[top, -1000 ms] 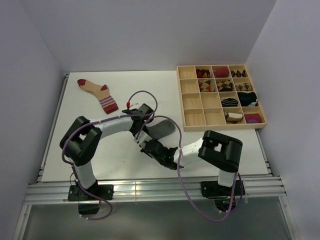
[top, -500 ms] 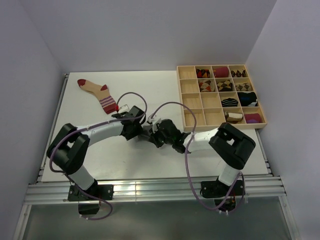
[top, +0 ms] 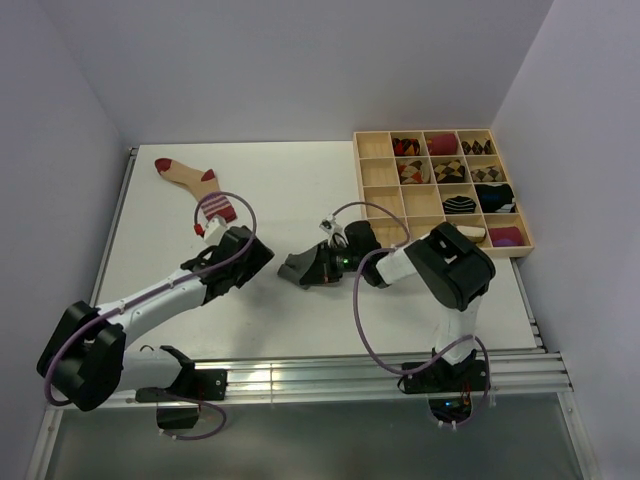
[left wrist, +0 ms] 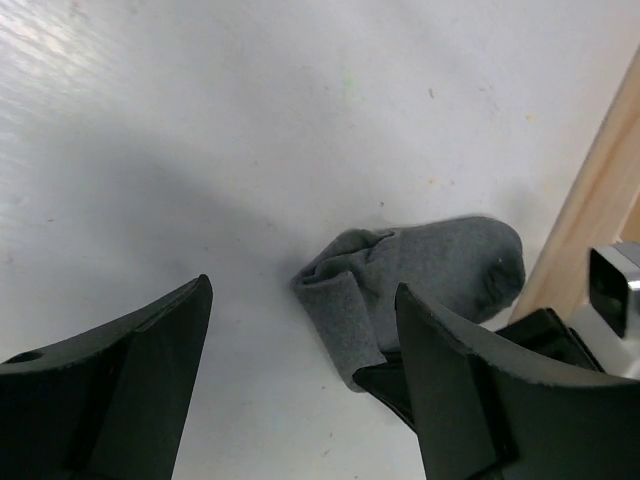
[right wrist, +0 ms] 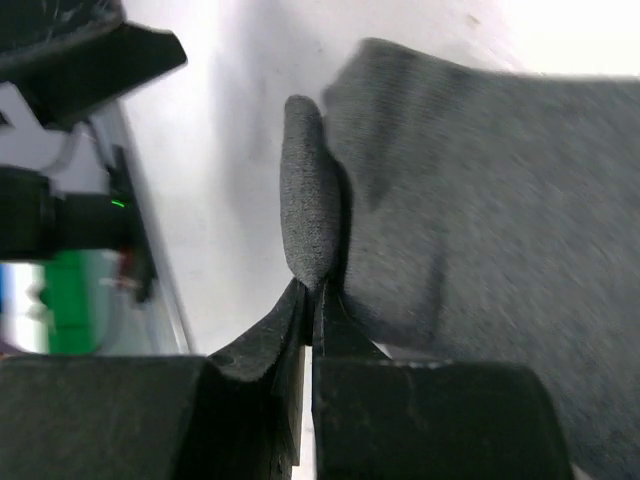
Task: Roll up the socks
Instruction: Roll the sock at the center of the board.
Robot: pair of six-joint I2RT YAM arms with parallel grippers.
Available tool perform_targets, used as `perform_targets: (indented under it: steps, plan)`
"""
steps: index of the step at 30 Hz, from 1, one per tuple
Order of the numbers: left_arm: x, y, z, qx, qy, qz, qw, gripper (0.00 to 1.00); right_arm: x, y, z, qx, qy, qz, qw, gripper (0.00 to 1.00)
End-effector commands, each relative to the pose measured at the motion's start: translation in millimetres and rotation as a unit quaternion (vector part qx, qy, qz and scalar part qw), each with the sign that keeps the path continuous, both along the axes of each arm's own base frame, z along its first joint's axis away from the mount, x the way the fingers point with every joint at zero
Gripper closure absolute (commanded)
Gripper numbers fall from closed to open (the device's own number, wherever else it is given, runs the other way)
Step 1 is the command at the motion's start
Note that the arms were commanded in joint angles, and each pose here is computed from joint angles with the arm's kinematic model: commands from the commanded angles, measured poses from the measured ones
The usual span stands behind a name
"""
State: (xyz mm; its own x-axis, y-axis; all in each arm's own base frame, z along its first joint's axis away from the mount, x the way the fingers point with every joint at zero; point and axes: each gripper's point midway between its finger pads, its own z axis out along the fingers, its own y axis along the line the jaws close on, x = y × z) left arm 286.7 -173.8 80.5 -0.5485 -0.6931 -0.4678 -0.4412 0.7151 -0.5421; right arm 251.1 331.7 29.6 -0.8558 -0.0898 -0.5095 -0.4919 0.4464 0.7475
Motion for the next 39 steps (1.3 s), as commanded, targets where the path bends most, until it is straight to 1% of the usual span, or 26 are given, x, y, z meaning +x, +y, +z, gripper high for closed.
perform_targets:
  steps: [1, 3, 6, 9, 14, 16, 21, 29, 30, 32, 35, 36, 38, 39]
  plan:
    - [9, -21, 19, -0.056, -0.047, -0.029, 0.997, 0.21, 0, -4, 15, 0.077, 0.092, -0.037, 0.992, 1.0]
    - [4, -26, 16, -0.067, -0.047, -0.04, 0.996, 0.22, 3, -12, 8, 0.088, 0.13, -0.071, 0.985, 1.0]
    - [-4, -32, 8, -0.071, -0.045, -0.057, 0.995, 0.23, 6, -19, -2, 0.089, 0.164, -0.104, 0.977, 1.0]
    - [-5, -40, 3, -0.075, -0.042, -0.072, 0.994, 0.24, 7, -24, -10, 0.081, 0.182, -0.13, 0.971, 1.0]
    - [-8, -57, -5, -0.067, -0.039, -0.109, 0.991, 0.25, 10, -28, -19, 0.065, 0.191, -0.152, 0.968, 1.0]
    - [-9, -61, -15, -0.059, -0.026, -0.118, 0.991, 0.27, 10, -28, -20, 0.063, 0.195, -0.153, 0.967, 1.0]
    - [-7, -66, -32, -0.044, -0.001, -0.119, 0.992, 0.31, 10, -28, -22, 0.063, 0.199, -0.153, 0.966, 1.0]
    - [2, -70, -40, -0.043, -0.007, -0.111, 0.993, 0.34, 10, -27, -26, 0.063, 0.207, -0.152, 0.964, 1.0]
    - [3, -67, -47, -0.029, 0.001, -0.108, 0.994, 0.36, 10, -28, -26, 0.063, 0.207, -0.153, 0.964, 1.0]
    - [5, -68, -48, -0.021, 0.006, -0.109, 0.994, 0.38, 11, -28, -25, 0.064, 0.206, -0.154, 0.964, 1.0]
    - [5, -68, -57, -0.015, 0.019, -0.107, 0.994, 0.45, 11, -28, -24, 0.064, 0.203, -0.153, 0.965, 1.0]
    - [4, -67, -63, -0.013, 0.026, -0.106, 0.994, 0.5, 10, -29, -24, 0.064, 0.201, -0.152, 0.966, 1.0]
    - [2, -67, -68, -0.014, 0.034, -0.104, 0.994, 0.56, 12, -28, -23, 0.063, 0.198, -0.153, 0.966, 1.0]
    - [1, -67, -72, -0.014, 0.04, -0.101, 0.994, 0.62, 11, -28, -23, 0.06, 0.197, -0.151, 0.967, 1.0]
